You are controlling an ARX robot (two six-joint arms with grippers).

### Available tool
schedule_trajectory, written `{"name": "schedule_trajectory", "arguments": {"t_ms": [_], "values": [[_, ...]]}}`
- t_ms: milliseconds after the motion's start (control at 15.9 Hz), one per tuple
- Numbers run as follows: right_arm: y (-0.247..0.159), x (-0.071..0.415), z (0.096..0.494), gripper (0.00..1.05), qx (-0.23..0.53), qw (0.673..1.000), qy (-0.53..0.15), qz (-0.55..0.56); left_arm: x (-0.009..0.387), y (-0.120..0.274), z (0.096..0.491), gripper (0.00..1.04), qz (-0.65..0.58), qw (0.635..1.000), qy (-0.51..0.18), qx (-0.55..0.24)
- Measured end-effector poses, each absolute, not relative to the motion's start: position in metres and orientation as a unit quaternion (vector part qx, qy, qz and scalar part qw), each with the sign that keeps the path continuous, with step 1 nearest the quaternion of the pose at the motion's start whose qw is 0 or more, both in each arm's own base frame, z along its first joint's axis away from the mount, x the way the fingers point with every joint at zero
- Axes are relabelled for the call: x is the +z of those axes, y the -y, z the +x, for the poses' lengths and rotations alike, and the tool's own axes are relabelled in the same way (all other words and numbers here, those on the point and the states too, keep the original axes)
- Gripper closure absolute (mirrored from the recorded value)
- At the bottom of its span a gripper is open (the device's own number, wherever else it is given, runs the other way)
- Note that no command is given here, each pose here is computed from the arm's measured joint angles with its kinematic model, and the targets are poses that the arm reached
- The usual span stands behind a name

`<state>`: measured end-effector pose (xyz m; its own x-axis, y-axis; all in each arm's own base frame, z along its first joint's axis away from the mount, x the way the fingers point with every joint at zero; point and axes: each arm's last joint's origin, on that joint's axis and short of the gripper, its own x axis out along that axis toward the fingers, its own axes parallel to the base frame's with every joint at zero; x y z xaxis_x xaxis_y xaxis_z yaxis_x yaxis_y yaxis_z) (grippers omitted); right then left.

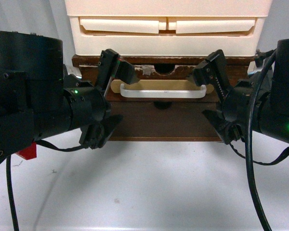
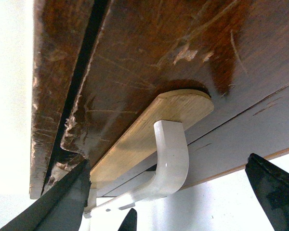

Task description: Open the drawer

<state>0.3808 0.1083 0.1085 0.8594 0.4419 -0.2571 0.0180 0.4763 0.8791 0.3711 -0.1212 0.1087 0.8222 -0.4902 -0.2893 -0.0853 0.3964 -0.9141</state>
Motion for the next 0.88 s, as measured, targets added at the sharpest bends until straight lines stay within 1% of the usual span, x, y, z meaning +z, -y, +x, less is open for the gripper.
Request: {"name": "schedule_trajectory", "arguments": {"t_ms": [63, 126, 189, 378, 441, 504, 567, 630, 756, 819, 882], "values": [[-0.112, 0.106, 0.384, 0.06, 0.13, 0.827, -0.236, 0.494, 0.109, 0.119, 0.374, 0.07, -0.534, 0.792, -0.269, -0.125], [-0.116, 0.106, 0.388, 0.12, 0.129, 0.828, -0.238, 0.492, 0.108, 0.117, 0.377, 0.12, -0.534, 0.792, -0.271, -0.121], [-0.119, 0.105, 0.39, 0.21, 0.131, 0.827, -0.24, 0.491, 0.106, 0.116, 0.38, 0.22, -0.531, 0.793, -0.275, -0.116], [-0.128, 0.104, 0.394, 0.58, 0.141, 0.826, -0.245, 0.488, 0.107, 0.115, 0.385, 0.56, -0.53, 0.794, -0.272, -0.122], [-0.129, 0.105, 0.394, 0.67, 0.144, 0.826, -0.244, 0.488, 0.108, 0.115, 0.385, 0.65, -0.53, 0.794, -0.271, -0.126], [-0.129, 0.106, 0.395, 0.78, 0.143, 0.805, -0.25, 0.518, 0.111, 0.115, 0.387, 0.81, -0.531, 0.793, -0.265, -0.135], [-0.129, 0.105, 0.395, 0.82, 0.14, 0.787, -0.256, 0.543, 0.111, 0.115, 0.387, 0.89, -0.55, 0.78, -0.268, -0.132], [-0.129, 0.104, 0.394, 0.83, 0.139, 0.777, -0.257, 0.557, 0.112, 0.115, 0.387, 0.9, -0.559, 0.773, -0.269, -0.132], [-0.128, 0.103, 0.384, 0.85, 0.144, 0.768, -0.25, 0.572, 0.114, 0.114, 0.378, 0.91, -0.571, 0.767, -0.26, -0.134], [-0.127, 0.104, 0.368, 0.86, 0.147, 0.76, -0.25, 0.581, 0.115, 0.114, 0.365, 0.91, -0.575, 0.762, -0.266, -0.135], [-0.125, 0.103, 0.344, 0.87, 0.149, 0.751, -0.252, 0.591, 0.117, 0.115, 0.343, 0.91, -0.575, 0.758, -0.275, -0.139]]}}
